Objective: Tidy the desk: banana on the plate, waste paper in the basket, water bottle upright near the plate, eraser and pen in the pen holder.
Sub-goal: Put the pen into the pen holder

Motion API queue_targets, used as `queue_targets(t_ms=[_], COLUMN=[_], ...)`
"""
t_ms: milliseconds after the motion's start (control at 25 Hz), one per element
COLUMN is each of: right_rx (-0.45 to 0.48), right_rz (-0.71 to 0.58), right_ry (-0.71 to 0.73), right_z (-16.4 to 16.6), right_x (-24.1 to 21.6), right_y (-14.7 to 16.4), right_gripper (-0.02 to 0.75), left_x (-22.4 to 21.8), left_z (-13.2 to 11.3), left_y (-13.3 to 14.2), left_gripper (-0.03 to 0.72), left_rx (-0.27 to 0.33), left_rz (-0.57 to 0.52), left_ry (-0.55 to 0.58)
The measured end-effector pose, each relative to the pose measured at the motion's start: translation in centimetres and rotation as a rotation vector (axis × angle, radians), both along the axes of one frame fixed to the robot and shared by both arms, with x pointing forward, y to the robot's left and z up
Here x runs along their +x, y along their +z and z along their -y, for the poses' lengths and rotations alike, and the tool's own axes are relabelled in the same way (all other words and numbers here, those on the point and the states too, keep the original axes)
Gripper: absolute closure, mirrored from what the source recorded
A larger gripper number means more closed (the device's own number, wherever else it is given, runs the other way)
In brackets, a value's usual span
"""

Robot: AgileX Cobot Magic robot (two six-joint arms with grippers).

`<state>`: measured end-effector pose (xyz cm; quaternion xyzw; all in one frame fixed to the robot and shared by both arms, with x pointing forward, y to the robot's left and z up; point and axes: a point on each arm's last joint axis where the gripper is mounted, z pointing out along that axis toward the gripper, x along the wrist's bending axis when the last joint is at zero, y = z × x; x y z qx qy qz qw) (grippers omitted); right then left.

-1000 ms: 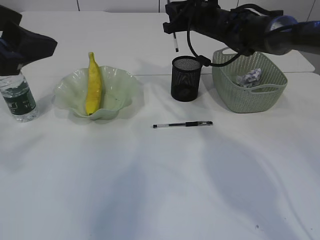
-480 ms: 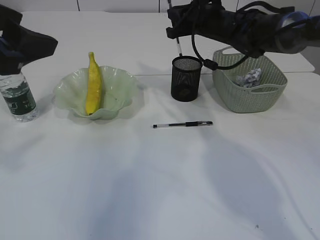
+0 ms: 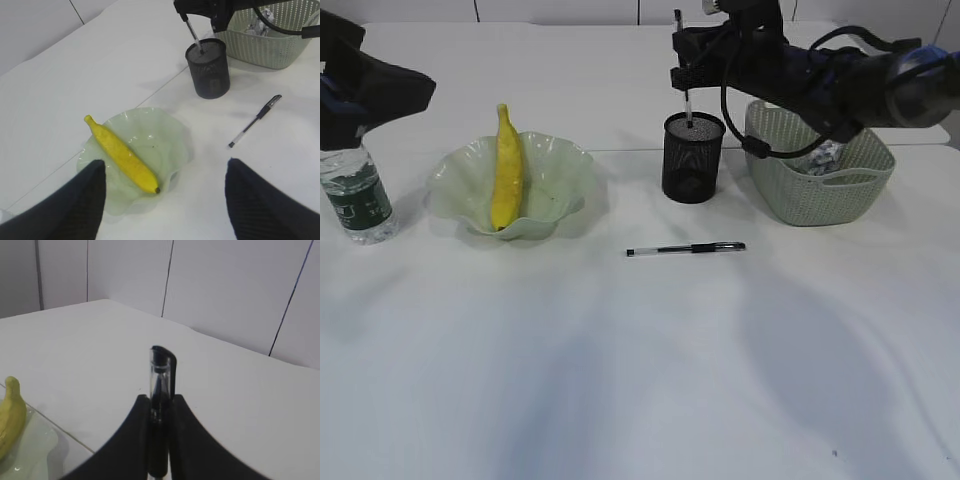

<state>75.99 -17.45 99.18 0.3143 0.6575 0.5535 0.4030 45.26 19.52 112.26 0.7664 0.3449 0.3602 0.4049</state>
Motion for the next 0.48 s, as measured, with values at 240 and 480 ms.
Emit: queue_targets(t_ms=[240,480], right_rx=[0.041,0.040], right_rz=[-0.011,0.019], right_ry=[-0.013,0.005], right_z=[1.25,1.12], right_x=[-0.17,-0.23], right_y=[-0.94,-0.70], right_gripper=[0.687,0.686], left_x=[0.00,0.30], left_z=[0.00,0.22], left_y=[0.00,-0.40], left_gripper=[0.160,0.160], left_rx=[0.000,-0.009], left_rz=[0.000,-0.023], left_ry=[0.000,0.002])
